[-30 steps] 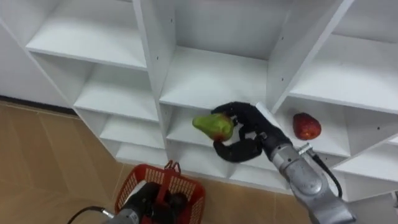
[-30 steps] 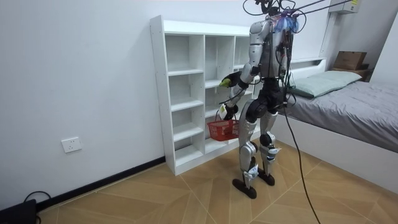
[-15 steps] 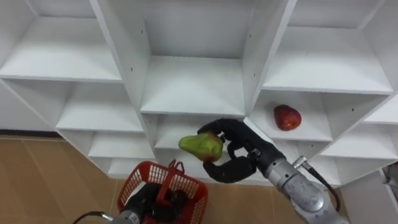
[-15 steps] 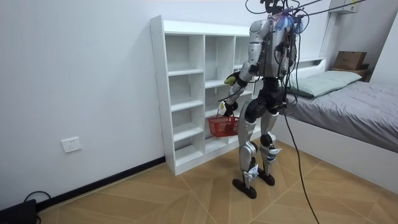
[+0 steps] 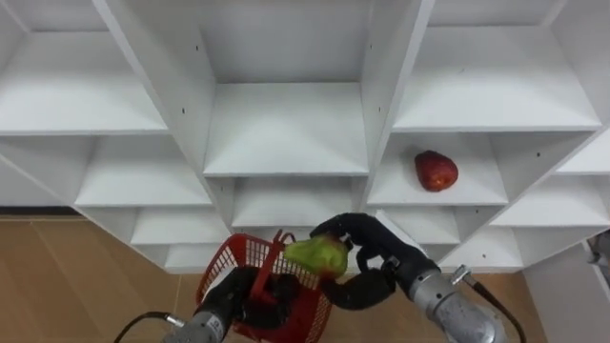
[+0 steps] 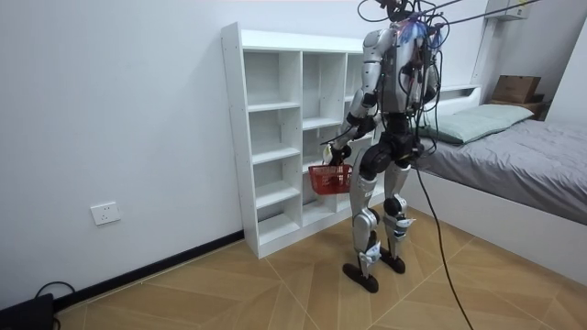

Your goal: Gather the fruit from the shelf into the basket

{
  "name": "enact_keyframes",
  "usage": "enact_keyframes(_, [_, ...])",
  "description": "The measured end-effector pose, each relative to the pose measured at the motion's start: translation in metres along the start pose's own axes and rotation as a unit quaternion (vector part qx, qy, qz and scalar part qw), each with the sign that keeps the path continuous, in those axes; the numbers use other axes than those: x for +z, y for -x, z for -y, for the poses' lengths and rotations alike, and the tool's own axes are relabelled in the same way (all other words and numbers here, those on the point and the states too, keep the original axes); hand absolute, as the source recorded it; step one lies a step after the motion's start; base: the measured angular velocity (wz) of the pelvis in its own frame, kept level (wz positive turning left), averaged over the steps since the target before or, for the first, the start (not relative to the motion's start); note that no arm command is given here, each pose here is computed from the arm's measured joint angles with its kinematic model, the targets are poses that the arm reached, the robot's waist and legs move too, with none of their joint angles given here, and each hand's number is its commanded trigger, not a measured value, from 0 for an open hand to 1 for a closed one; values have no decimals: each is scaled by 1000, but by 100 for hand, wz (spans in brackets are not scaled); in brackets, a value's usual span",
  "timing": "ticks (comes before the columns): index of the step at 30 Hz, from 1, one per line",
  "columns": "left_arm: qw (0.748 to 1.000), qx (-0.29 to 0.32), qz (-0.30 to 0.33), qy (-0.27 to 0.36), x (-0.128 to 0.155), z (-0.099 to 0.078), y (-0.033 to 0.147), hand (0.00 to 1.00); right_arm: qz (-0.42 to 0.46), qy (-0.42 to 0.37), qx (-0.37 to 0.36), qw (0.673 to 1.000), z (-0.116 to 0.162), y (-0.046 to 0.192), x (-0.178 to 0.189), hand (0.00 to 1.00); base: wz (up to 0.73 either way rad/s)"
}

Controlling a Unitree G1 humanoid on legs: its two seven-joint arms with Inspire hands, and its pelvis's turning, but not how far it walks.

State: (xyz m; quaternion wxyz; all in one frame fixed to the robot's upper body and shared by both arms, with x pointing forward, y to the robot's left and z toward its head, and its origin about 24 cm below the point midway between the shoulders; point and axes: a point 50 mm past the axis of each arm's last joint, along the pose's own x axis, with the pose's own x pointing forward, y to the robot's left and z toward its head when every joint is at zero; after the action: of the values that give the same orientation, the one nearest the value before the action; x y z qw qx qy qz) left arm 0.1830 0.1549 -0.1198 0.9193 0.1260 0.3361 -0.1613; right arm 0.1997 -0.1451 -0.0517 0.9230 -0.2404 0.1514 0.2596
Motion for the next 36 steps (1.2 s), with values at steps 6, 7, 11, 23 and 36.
enact_keyframes(6, [1000,-3,4,-1,1,0,0,100,-27,7,4,1000,-5,4,-12,100,-10])
enact_keyframes(7, [1000,-3,11,-2,5,0,0,100,-28,7,5,1000,-6,5,-12,100,-9])
enact_keyframes(11, [1000,-5,24,-3,10,1,-1,100,-31,6,13,999,-10,5,-14,100,-5])
enact_keyframes(23, [1000,-17,24,-11,10,3,-1,100,-74,0,36,997,-22,9,-33,100,-1])
enact_keyframes(36, [998,-41,42,-20,14,9,2,100,-100,17,42,994,-20,7,-43,100,0])
